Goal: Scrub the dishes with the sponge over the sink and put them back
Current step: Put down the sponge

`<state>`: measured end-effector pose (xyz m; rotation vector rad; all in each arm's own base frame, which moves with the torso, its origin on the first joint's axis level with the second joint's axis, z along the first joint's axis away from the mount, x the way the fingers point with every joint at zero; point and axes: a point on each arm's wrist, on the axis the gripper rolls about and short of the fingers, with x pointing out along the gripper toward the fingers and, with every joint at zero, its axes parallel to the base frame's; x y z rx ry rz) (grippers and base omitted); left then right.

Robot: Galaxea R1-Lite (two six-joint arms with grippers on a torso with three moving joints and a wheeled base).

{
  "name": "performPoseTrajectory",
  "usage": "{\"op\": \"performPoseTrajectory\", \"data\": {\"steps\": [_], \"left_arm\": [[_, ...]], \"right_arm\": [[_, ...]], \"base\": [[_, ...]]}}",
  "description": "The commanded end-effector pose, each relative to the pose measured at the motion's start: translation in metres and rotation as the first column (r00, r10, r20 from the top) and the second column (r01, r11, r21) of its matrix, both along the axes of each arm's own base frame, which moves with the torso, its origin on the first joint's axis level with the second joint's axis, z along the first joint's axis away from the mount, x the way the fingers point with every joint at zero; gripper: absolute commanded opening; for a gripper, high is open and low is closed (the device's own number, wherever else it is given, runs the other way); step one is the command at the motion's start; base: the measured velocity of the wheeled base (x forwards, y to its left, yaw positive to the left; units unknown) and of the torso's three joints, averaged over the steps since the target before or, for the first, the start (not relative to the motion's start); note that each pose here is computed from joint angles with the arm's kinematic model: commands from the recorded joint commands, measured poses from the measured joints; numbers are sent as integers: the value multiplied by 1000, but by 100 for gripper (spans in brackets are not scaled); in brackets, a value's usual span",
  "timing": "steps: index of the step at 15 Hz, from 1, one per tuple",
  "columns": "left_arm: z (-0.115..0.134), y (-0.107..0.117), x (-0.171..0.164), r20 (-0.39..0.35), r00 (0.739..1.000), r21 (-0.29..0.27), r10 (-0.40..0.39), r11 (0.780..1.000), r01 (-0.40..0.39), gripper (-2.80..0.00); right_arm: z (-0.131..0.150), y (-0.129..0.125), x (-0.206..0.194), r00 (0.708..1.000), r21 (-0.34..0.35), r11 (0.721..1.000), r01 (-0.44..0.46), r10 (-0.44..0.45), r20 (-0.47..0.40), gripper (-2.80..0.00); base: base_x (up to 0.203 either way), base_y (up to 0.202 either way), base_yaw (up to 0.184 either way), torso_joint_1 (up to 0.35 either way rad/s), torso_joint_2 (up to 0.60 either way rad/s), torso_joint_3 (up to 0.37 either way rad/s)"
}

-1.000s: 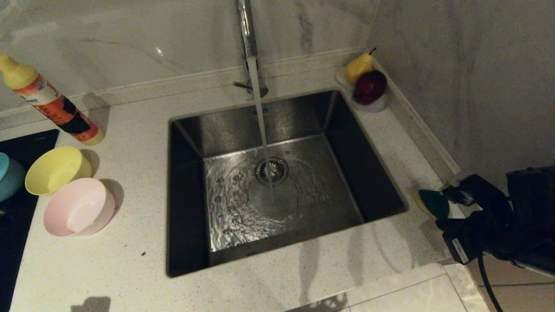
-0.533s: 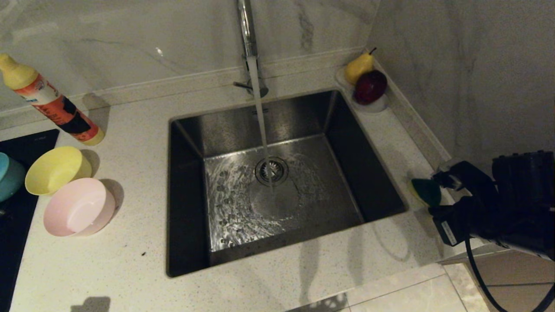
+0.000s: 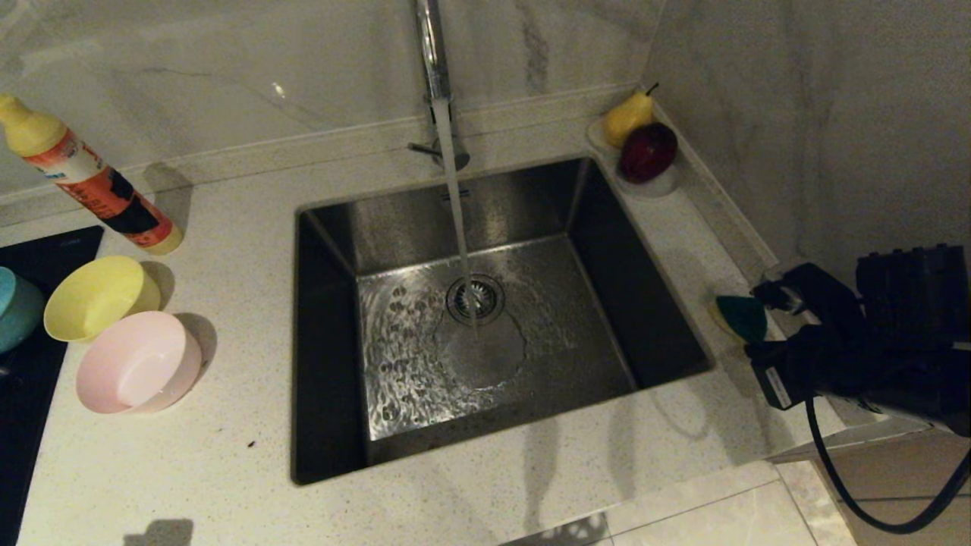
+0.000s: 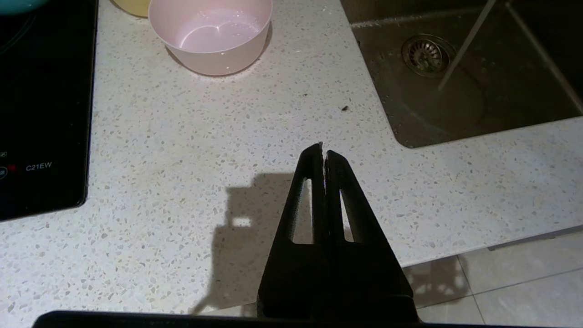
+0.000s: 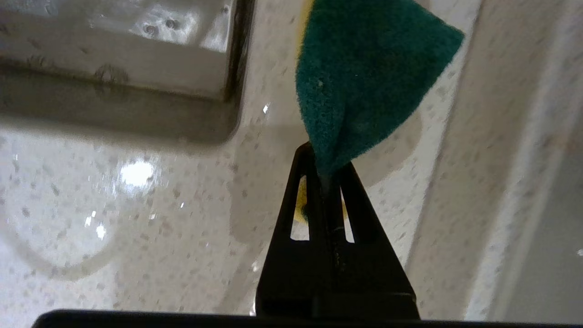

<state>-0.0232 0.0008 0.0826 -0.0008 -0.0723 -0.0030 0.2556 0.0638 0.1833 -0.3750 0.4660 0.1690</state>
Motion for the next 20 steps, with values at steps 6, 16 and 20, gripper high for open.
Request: {"op": "performPoseTrajectory", "data": {"steps": [6,16,20], "left_arm": [[-8,0,2,-29,1000,0,0,1000,0,-280],[-8,0,2,-29,1000,0,-1,1000,1,-280],[-8,0,2,-29,1000,0,0,1000,0,-280]], "right_arm": [[-2,-1,5,1000,-9,1000,15,-15,-3,-280],[2,-5,8,1000,-24,999,21,-20,13,0],[4,-5,6,1000,-8,1000,25,-24,20,0]], "base": [[0,0,0,0,0,0],[0,0,0,0,0,0],[0,0,0,0,0,0]]}}
